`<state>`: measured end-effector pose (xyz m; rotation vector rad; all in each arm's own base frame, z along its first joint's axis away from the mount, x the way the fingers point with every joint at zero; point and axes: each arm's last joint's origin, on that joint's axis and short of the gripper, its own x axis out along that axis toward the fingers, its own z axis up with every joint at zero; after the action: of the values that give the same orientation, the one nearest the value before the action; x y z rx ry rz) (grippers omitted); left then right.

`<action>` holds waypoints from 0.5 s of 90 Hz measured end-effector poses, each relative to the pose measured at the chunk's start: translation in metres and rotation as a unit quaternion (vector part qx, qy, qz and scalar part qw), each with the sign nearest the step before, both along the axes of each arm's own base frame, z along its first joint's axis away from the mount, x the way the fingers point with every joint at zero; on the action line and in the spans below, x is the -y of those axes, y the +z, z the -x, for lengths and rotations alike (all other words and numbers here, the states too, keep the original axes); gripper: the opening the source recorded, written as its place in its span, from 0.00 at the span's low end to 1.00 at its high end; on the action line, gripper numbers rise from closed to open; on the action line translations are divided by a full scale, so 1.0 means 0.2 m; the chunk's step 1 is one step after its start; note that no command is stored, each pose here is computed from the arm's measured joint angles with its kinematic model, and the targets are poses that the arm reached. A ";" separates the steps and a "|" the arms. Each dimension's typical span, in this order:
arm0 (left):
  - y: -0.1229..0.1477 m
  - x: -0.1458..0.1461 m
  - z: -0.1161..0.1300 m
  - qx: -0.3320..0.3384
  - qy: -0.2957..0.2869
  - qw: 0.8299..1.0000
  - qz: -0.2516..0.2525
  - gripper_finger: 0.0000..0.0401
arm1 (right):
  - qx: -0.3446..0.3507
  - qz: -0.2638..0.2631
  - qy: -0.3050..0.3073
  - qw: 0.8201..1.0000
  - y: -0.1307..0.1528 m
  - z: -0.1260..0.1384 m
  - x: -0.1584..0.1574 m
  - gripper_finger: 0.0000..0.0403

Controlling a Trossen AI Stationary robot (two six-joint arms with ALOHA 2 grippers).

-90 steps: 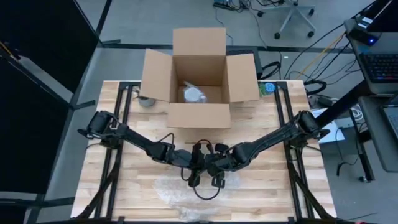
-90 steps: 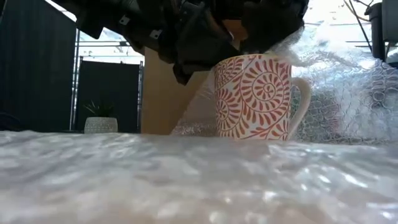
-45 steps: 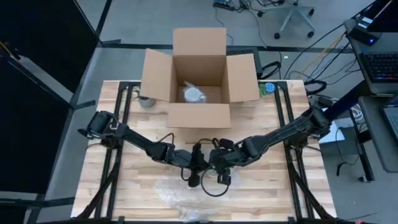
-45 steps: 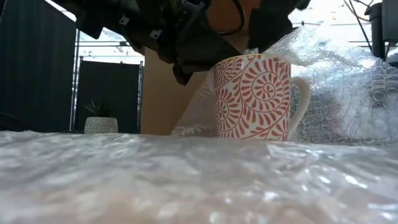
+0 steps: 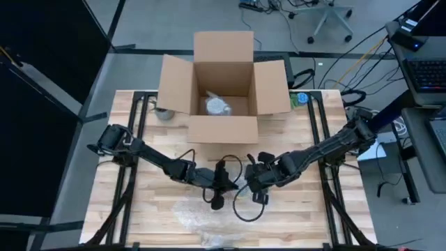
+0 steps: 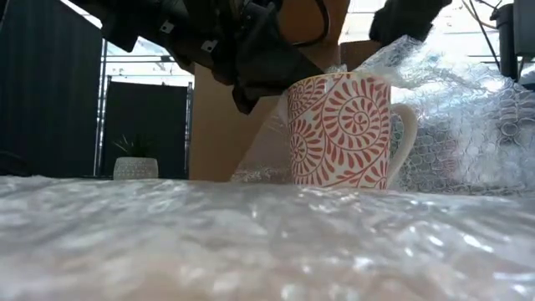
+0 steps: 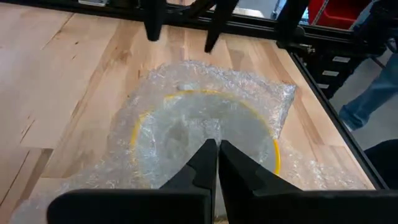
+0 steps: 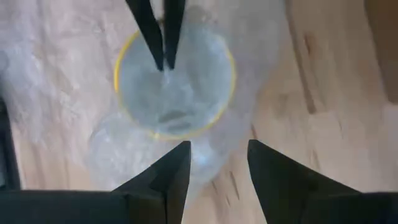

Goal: Wrap mug
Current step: Wrap the orange mug with bubble wrap

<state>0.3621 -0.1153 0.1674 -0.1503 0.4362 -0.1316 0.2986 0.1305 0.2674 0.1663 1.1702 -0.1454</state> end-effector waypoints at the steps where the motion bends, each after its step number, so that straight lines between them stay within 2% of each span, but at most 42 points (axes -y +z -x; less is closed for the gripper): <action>1: 0.00 0.00 0.00 0.000 0.000 1.000 0.000 0.00 | 0.000 -0.001 0.001 1.000 0.00 0.00 -0.01 0.36; 15: 0.00 0.00 0.00 0.000 0.001 1.000 0.000 0.00 | 0.002 -0.005 0.011 1.000 0.01 0.04 -0.07 0.36; 45: 0.00 0.00 0.00 0.000 0.001 1.000 0.000 0.00 | 0.040 0.032 -0.002 0.999 0.02 0.12 -0.21 0.36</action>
<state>0.3622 -0.1149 0.1674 -0.1509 0.4357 -0.1301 0.2754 0.1720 0.2706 0.1168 1.0842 -0.1781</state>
